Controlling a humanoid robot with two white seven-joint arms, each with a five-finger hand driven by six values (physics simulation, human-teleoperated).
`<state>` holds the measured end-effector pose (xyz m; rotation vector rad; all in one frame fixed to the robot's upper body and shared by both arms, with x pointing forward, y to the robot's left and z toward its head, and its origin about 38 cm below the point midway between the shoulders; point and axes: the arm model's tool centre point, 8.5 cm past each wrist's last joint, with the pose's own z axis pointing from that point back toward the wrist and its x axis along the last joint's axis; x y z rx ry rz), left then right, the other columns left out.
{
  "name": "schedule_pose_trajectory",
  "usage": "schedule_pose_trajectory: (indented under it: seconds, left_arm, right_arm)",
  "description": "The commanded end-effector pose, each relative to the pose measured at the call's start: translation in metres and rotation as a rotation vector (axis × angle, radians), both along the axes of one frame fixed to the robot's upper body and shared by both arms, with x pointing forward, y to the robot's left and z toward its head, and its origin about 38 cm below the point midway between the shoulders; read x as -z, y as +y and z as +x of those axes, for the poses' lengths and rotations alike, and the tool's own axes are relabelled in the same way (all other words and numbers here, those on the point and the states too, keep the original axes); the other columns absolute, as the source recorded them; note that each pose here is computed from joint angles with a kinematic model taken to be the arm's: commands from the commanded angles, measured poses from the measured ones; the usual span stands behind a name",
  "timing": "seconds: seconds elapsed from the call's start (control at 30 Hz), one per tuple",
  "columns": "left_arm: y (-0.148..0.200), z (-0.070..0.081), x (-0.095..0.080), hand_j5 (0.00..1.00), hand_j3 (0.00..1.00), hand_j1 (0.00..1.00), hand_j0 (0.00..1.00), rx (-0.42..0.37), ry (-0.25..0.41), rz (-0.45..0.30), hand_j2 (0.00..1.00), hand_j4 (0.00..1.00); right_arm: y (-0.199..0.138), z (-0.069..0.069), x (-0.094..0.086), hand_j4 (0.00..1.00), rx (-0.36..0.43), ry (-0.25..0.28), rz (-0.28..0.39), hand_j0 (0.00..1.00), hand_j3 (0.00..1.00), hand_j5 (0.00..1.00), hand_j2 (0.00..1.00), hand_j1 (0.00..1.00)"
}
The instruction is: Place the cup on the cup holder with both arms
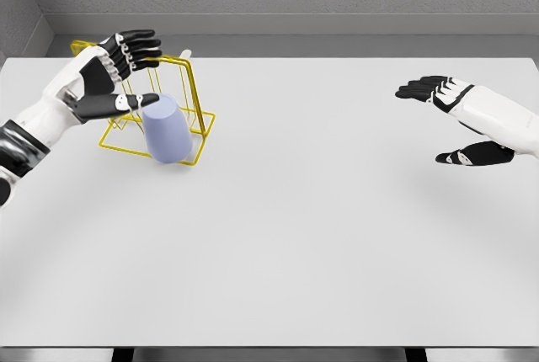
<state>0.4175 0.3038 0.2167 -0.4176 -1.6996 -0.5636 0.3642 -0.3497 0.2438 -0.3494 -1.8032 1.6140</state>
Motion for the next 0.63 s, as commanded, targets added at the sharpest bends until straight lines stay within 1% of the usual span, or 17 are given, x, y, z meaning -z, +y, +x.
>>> schedule_pose_trajectory:
  seconds: [0.0, 0.07, 0.17, 0.23, 0.27, 0.3, 0.33, 0.37, 0.47, 0.5, 0.53, 0.57, 0.6]
  left_arm:
    - [-0.001, 0.0, 0.0, 0.73, 0.73, 0.73, 0.73, 0.002, 0.0, -0.006, 0.73, 0.73]
    - [0.0, -0.001, -0.001, 0.73, 0.73, 0.73, 0.73, 0.002, 0.0, -0.006, 0.73, 0.73]
    - [-0.003, -0.005, -0.007, 0.74, 0.74, 0.74, 0.74, 0.021, -0.02, -0.01, 0.74, 0.74]
    - [-0.004, -0.008, -0.014, 0.8, 0.8, 0.8, 0.8, 0.032, -0.031, -0.01, 0.8, 0.8]
    - [-0.001, -0.01, -0.018, 0.85, 0.85, 0.85, 0.85, 0.035, -0.035, -0.005, 0.85, 0.85]
    - [0.003, -0.012, -0.023, 0.87, 0.87, 0.87, 0.87, 0.037, -0.038, 0.006, 0.87, 0.87]
    - [0.008, -0.012, -0.028, 0.87, 0.87, 0.87, 0.87, 0.028, -0.042, -0.004, 0.87, 0.87]
    - [0.014, -0.012, -0.033, 0.9, 0.9, 0.9, 0.9, 0.019, -0.047, -0.006, 0.9, 0.9]
    - [0.027, -0.014, -0.041, 0.94, 0.94, 0.94, 0.94, -0.003, -0.053, 0.011, 0.94, 0.94]
    - [0.033, -0.015, -0.043, 0.96, 0.96, 0.96, 0.96, -0.013, -0.051, -0.006, 0.96, 0.96]
    - [0.04, -0.02, -0.041, 1.0, 1.0, 1.0, 1.0, -0.023, -0.067, -0.009, 1.0, 1.0]
    - [0.045, -0.024, -0.039, 1.0, 1.0, 1.0, 1.0, -0.028, -0.091, -0.016, 1.0, 1.0]
    - [0.05, -0.025, -0.041, 1.0, 1.0, 1.0, 1.0, -0.036, -0.124, -0.021, 1.0, 1.0]
  right_arm:
    - [0.0, 0.0, -0.001, 1.0, 0.001, 0.002, 0.007, 1.0, 1.0, 1.0, 1.0, 1.0]
    - [0.0, 0.0, -0.001, 1.0, 0.001, 0.002, 0.007, 1.0, 1.0, 1.0, 1.0, 1.0]
    - [0.0, 0.0, -0.001, 1.0, 0.001, 0.002, 0.007, 1.0, 1.0, 1.0, 1.0, 1.0]
    - [0.0, 0.0, -0.001, 1.0, 0.001, 0.002, 0.007, 1.0, 1.0, 1.0, 1.0, 1.0]
    - [0.0, 0.0, -0.001, 1.0, 0.0, 0.001, 0.007, 1.0, 1.0, 1.0, 1.0, 1.0]
    - [0.0, 0.0, 0.0, 1.0, 0.0, 0.002, 0.007, 1.0, 1.0, 1.0, 1.0, 1.0]
    - [0.0, -0.001, 0.0, 1.0, 0.0, 0.004, 0.007, 1.0, 1.0, 1.0, 1.0, 1.0]
    - [0.0, -0.001, 0.0, 1.0, 0.0, 0.004, 0.007, 1.0, 1.0, 1.0, 1.0, 1.0]
    - [0.0, -0.001, 0.0, 1.0, 0.0, 0.004, 0.007, 1.0, 1.0, 1.0, 1.0, 1.0]
    - [0.0, -0.001, 0.0, 1.0, 0.0, 0.004, 0.007, 1.0, 1.0, 1.0, 1.0, 1.0]
    - [0.0, -0.001, 0.0, 1.0, 0.0, 0.004, 0.007, 1.0, 1.0, 1.0, 1.0, 1.0]
    - [0.0, 0.0, 0.0, 1.0, 0.001, 0.005, 0.007, 1.0, 1.0, 1.0, 1.0, 1.0]
    - [0.0, -0.001, 0.001, 1.0, 0.001, 0.006, 0.007, 1.0, 1.0, 1.0, 1.0, 1.0]
